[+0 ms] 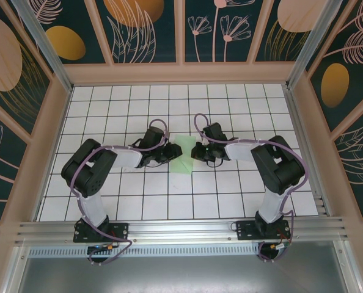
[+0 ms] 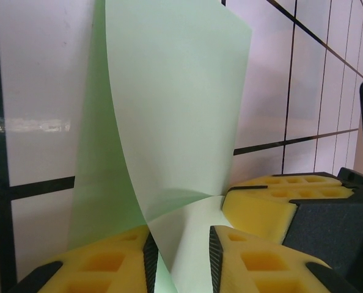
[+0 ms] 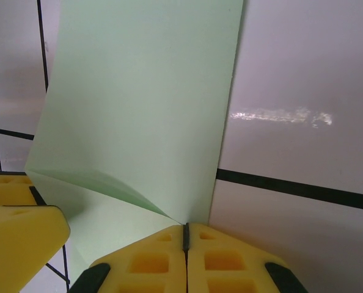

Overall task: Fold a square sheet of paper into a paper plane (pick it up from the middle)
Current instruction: Turn over the paper at the center of the table.

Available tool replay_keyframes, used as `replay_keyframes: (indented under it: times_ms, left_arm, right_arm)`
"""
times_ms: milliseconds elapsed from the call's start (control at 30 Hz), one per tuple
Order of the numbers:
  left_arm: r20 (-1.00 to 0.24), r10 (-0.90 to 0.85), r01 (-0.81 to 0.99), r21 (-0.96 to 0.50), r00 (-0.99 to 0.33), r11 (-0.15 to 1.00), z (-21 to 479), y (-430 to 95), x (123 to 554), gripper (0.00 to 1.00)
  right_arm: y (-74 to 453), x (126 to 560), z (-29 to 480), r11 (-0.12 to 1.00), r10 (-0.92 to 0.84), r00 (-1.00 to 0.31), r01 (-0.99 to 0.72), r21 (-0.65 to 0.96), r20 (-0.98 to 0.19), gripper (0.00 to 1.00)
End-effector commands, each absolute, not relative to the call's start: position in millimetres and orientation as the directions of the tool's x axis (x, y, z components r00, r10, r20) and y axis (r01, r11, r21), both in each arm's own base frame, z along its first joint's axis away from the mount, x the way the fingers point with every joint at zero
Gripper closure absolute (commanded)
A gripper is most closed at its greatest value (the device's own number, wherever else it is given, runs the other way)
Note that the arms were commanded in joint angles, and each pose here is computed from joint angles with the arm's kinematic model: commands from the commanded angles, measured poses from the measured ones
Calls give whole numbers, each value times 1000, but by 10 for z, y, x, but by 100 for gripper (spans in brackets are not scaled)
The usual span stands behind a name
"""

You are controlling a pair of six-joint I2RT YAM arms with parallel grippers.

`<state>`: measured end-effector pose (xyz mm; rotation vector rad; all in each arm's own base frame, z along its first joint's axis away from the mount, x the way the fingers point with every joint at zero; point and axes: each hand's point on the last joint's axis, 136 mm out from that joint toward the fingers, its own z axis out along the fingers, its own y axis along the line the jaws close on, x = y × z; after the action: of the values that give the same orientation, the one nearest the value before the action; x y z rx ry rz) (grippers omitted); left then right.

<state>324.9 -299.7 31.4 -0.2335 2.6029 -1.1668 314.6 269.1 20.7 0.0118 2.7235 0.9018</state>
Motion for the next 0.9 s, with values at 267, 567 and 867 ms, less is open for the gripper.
replay_keyframes:
  times_ms: [267,567,867]
  left_arm:
    - [-240,-220,34,-744,-946,667,370,-3037,3317,91]
    - [-391,-187,139,-669,-901,730,785,-2937,3447,98]
    - [-617,-90,181,-363,-782,914,1489,-2401,3640,97]
  right_arm:
    - [2457,3344,517,825,218,-923,2,565,-316,70]
    - [1982,3438,1131,864,359,-784,75,497,-506,41]
    - [1743,3346,1254,864,414,-717,116,490,-561,26]
